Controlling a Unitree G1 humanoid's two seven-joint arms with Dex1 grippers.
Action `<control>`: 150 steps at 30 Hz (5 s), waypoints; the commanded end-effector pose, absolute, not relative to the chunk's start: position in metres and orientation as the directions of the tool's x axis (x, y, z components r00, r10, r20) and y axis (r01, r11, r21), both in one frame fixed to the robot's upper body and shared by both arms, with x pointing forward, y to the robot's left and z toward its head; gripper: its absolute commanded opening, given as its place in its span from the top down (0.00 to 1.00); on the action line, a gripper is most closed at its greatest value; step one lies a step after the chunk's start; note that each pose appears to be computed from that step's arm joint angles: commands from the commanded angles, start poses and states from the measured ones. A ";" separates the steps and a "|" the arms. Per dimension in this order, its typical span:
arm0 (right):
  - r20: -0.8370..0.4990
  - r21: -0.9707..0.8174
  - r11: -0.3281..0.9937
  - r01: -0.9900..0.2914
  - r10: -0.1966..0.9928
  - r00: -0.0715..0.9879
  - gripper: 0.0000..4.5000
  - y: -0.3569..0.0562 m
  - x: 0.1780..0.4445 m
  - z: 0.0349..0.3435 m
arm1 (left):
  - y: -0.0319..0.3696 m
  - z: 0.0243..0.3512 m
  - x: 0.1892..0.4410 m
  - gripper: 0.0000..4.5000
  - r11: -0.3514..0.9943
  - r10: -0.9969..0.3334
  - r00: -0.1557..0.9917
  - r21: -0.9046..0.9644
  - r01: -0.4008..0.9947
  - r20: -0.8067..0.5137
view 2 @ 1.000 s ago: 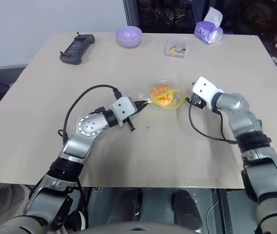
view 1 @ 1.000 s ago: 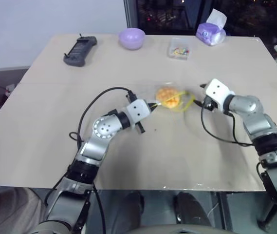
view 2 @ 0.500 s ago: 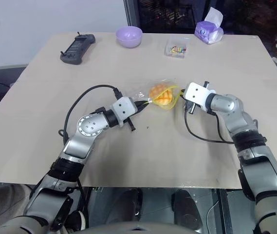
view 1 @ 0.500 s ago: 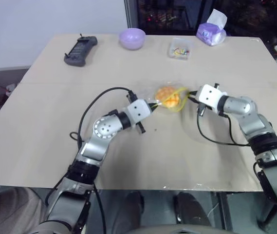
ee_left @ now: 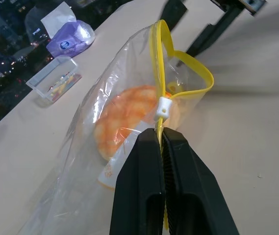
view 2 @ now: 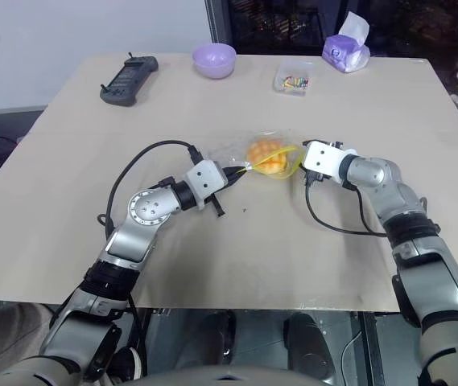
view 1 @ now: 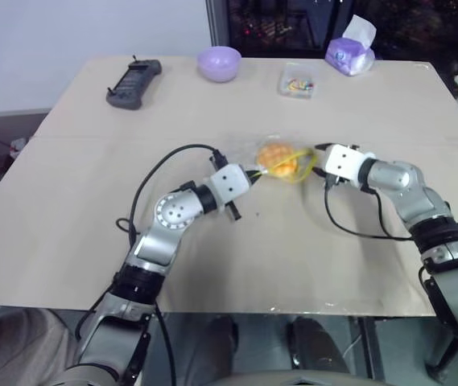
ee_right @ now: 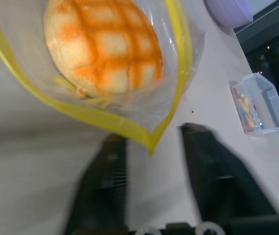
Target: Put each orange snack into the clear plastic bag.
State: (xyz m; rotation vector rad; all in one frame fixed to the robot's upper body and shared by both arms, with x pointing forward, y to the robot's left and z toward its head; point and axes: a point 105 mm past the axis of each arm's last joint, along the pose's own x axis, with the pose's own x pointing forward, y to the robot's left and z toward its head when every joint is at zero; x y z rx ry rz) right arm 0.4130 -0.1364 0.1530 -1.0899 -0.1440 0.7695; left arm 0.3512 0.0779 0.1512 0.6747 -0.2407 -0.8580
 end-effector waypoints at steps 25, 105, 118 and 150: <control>-0.174 -0.875 0.250 -0.414 0.635 0.752 0.99 -0.143 0.414 0.185 | 0.080 0.167 0.354 1.00 0.477 -0.753 0.658 0.678 0.560 -0.013; -0.250 -0.849 0.059 -0.525 0.830 0.498 0.99 -0.048 0.346 0.232 | 0.065 0.188 0.332 1.00 0.286 -0.843 0.537 0.878 0.385 0.039; -0.231 -0.852 0.066 -0.520 0.843 0.485 0.99 -0.045 0.342 0.237 | 0.066 0.185 0.335 1.00 0.281 -0.841 0.541 0.876 0.391 0.028; -0.252 -0.854 0.034 -0.520 0.846 0.470 0.49 -0.048 0.332 0.238 | 0.065 0.179 0.336 1.00 0.269 -0.844 0.536 0.871 0.411 0.008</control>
